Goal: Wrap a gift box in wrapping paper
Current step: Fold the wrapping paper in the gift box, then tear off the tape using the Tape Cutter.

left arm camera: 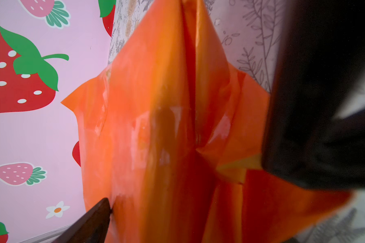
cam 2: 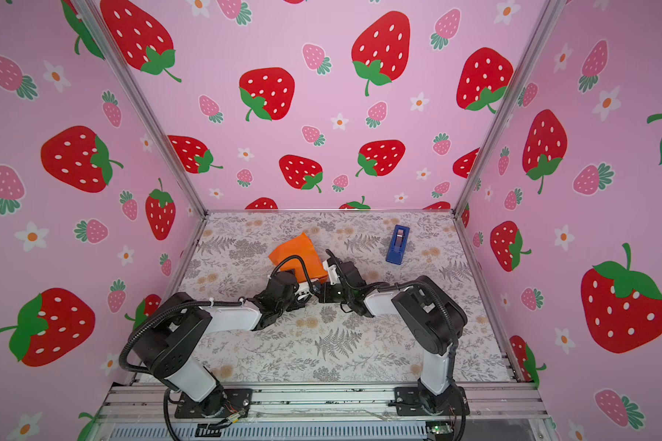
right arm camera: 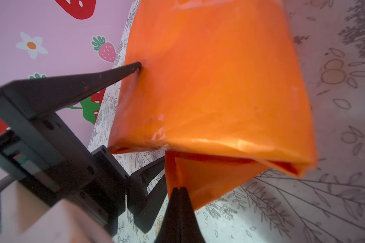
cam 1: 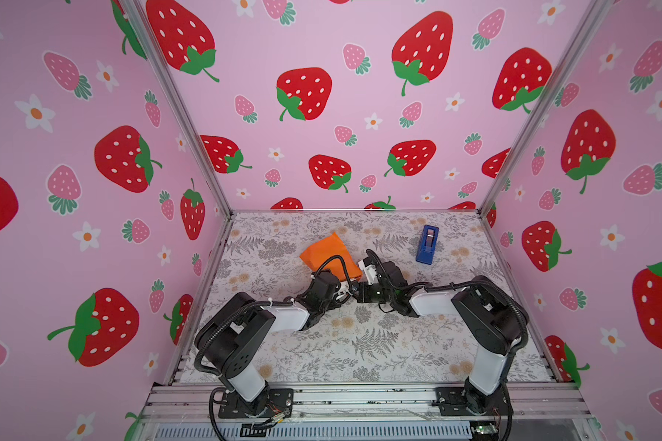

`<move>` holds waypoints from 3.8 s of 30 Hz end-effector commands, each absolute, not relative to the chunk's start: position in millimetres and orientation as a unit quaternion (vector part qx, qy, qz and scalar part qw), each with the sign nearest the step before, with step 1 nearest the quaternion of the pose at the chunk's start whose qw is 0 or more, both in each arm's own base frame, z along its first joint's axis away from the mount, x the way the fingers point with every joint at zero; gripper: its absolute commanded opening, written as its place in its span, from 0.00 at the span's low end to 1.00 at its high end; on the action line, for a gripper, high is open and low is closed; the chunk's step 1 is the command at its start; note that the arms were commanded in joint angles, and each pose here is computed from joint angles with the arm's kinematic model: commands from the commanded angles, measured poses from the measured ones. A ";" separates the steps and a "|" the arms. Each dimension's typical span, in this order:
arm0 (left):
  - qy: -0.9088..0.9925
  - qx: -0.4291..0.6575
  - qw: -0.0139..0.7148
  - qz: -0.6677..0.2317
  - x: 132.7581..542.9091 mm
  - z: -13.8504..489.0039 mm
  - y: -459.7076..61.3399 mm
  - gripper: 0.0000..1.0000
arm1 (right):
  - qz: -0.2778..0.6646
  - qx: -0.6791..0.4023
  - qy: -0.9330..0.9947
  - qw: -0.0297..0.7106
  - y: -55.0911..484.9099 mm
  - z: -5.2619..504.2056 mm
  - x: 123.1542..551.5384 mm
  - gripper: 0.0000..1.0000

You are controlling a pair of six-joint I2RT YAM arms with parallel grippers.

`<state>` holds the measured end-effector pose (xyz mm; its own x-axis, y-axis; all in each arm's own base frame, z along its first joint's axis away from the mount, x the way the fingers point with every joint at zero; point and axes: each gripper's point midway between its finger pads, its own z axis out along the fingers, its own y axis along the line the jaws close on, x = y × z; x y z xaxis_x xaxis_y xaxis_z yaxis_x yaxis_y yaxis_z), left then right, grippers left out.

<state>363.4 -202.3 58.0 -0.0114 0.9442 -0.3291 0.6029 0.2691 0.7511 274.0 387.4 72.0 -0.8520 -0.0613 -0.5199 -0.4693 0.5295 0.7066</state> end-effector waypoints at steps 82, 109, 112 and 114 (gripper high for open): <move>0.747 0.541 0.380 0.075 350.2 49.4 -195.4 0.39 | 0.431 0.077 0.866 0.242 100.9 115.5 474.0 0.40; 0.745 0.547 0.372 0.081 349.6 46.2 -193.2 0.38 | 0.519 0.090 0.834 0.163 119.9 79.5 481.3 0.06; 0.745 0.547 0.373 0.081 349.7 46.3 -193.5 0.38 | 0.526 0.088 0.826 0.182 120.1 96.6 484.6 0.00; 0.746 0.547 0.372 0.082 349.4 46.2 -193.0 0.38 | 0.527 0.086 0.823 0.195 119.2 109.2 485.4 0.00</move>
<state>367.5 -205.4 80.7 -0.0603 0.8377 -0.5428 0.6783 0.4333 0.5934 493.4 107.7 87.0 -0.9021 0.3655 -0.2293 -0.0322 0.4730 0.8805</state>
